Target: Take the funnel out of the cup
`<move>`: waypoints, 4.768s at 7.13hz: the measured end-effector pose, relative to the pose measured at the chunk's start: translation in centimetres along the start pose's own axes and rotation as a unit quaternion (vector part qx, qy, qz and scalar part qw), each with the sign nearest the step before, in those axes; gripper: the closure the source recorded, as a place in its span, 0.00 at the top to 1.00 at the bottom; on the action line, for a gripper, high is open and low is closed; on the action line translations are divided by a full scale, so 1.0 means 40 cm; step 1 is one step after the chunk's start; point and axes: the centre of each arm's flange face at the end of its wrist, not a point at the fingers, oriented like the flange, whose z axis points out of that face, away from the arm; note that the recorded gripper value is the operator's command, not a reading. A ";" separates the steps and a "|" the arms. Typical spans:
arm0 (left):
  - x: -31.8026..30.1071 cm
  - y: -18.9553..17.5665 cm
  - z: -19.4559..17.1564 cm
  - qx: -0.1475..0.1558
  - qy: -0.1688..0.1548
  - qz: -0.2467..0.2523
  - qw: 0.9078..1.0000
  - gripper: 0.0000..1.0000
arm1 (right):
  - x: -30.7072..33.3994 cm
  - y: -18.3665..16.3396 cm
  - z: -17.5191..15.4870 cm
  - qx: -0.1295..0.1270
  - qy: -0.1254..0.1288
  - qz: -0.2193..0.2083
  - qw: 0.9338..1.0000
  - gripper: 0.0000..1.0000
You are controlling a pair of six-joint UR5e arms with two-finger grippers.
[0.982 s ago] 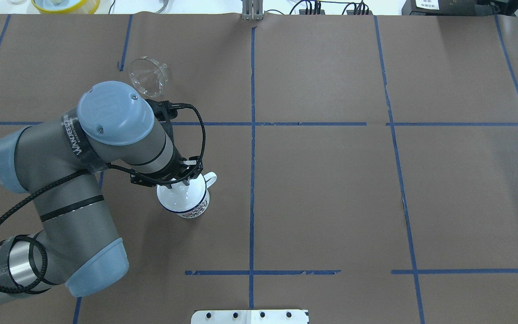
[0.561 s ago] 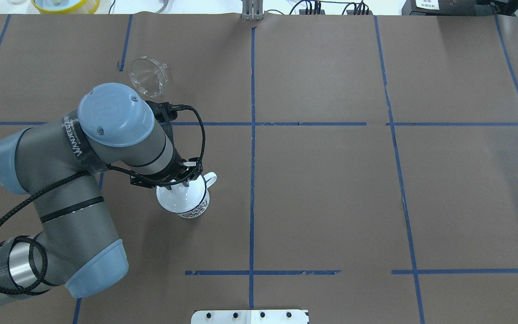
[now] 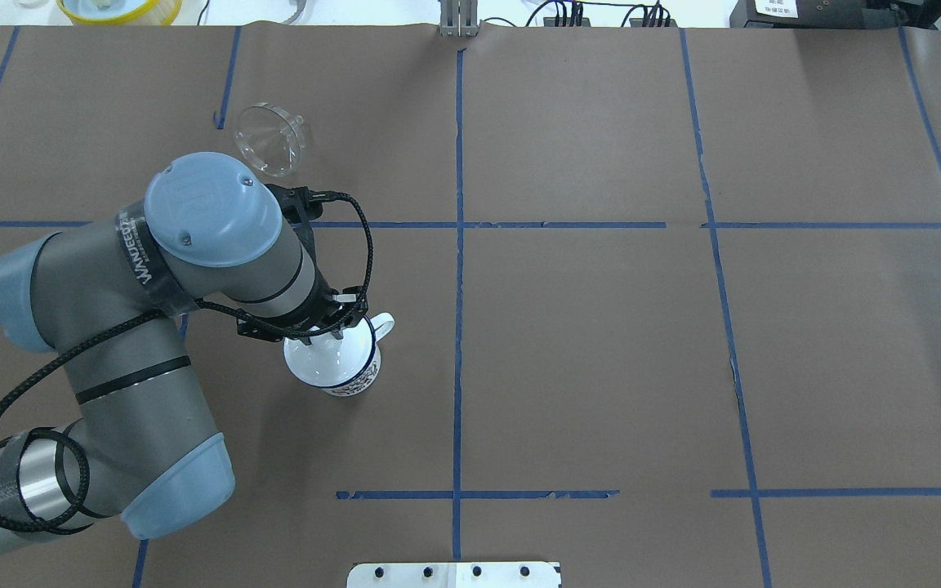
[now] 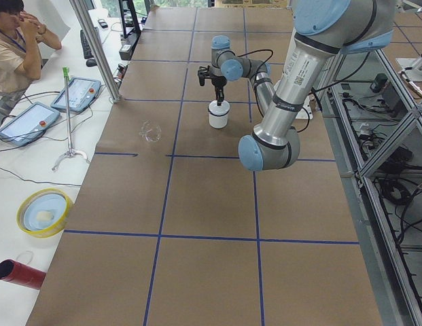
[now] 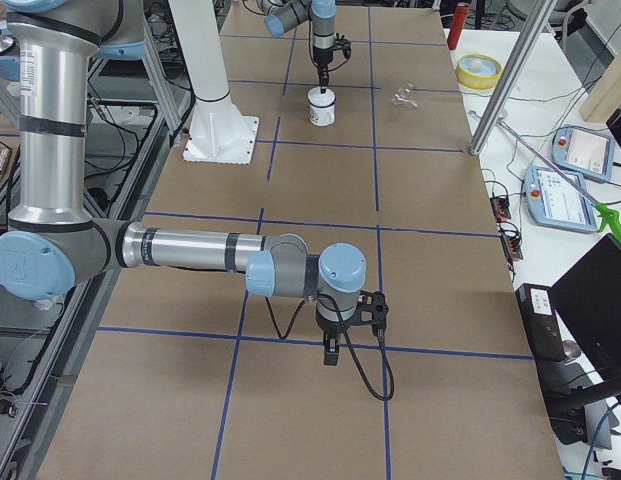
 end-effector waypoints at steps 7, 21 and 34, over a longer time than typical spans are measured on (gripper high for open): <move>-0.009 -0.002 0.013 0.000 0.000 0.001 1.000 0.71 | 0.000 0.000 0.000 0.000 0.000 0.000 1.000 1.00; -1.199 -0.640 -0.378 0.025 -0.064 0.271 0.960 1.00 | 0.001 0.001 0.001 0.000 0.000 0.000 1.000 1.00; -1.656 -0.485 -0.267 -0.011 0.021 0.140 0.990 1.00 | 0.000 0.000 0.000 0.000 0.000 0.000 1.000 1.00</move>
